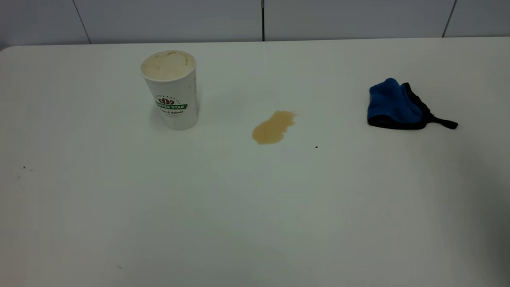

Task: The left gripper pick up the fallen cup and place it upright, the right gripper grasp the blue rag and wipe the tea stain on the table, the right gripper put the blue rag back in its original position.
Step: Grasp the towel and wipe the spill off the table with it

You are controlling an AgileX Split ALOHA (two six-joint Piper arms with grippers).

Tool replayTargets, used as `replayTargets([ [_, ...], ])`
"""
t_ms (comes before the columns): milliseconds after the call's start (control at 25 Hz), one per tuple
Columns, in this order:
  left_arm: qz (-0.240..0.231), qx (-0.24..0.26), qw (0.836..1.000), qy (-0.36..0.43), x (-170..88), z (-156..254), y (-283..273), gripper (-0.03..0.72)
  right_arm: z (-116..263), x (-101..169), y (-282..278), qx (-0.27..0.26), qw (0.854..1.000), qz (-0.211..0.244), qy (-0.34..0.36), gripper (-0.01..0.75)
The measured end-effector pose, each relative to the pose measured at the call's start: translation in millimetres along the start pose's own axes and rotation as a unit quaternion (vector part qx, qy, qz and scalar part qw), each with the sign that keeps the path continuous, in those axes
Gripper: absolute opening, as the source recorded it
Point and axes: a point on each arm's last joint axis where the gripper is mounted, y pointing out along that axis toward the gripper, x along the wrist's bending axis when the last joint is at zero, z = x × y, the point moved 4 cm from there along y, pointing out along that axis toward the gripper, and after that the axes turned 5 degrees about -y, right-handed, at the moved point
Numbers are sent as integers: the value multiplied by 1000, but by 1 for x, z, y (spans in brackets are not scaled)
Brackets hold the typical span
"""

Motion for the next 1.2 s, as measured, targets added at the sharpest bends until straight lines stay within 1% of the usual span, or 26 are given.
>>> replayTargets([
  [120,0,0,1000,0,0,0,0,581,-26,1,49,40,999,-16,-15,689],
  [200,0,0,1000,0,0,0,0,581,-43,3,82,54,998,-31,-25,689],
  [280,0,0,1000,0,0,0,0,581,-53,6,119,77,995,-50,-26,689],
  [360,0,0,1000,0,0,0,0,581,-64,8,152,89,994,-63,-29,689],
  [560,0,0,1000,0,0,0,0,581,-71,11,236,136,987,-73,-44,689],
  [680,0,0,1000,0,0,0,0,581,-75,13,277,153,984,-78,-50,689],
  [840,0,0,1000,1,0,0,0,581,-69,14,323,176,979,-81,-62,689],
  [1000,0,0,1000,1,0,0,0,581,-63,15,353,181,977,-82,-73,684],
  [1200,0,0,1000,1,0,0,0,581,-63,14,371,155,981,-75,-86,679],
])
